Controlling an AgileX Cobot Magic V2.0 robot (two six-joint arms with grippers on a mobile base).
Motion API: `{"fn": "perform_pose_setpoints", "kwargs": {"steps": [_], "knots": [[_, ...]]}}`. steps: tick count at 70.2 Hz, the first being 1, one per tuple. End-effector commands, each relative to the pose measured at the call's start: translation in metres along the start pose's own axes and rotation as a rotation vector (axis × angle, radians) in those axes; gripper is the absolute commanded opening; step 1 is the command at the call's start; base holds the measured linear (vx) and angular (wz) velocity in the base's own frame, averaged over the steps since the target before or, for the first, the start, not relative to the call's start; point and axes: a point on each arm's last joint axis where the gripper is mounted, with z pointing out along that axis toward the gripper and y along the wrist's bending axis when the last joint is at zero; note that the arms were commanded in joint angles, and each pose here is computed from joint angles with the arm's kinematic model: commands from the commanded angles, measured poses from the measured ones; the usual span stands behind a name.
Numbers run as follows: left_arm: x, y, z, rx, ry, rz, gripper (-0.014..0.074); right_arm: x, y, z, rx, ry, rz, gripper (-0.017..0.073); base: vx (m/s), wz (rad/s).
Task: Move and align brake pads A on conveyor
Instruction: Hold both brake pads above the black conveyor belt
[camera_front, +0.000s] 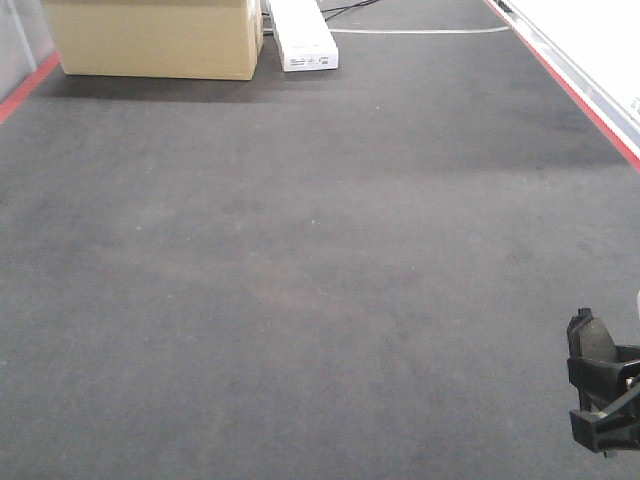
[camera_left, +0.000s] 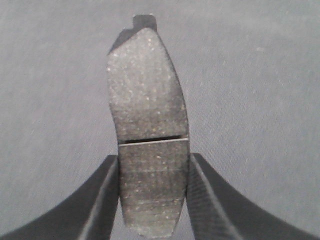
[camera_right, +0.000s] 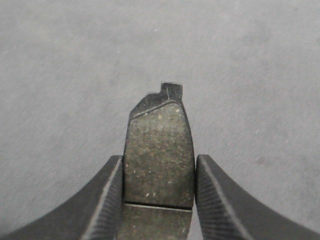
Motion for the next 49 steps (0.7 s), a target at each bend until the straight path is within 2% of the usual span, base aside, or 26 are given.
{"fn": "perform_pose_setpoints", "kwargs": {"steps": [1, 49], "knots": [[-0.0156, 0.0002, -0.0078, 0.002, -0.113, -0.006, 0.0192, -0.0162, -0.0021, -0.0068, 0.021, -0.114, -0.004, -0.0003, 0.10, -0.03], [-0.0156, 0.0002, -0.0078, 0.002, -0.113, -0.006, 0.0192, -0.0162, -0.0021, -0.0068, 0.021, -0.114, -0.004, -0.0003, 0.03, 0.03]]}}
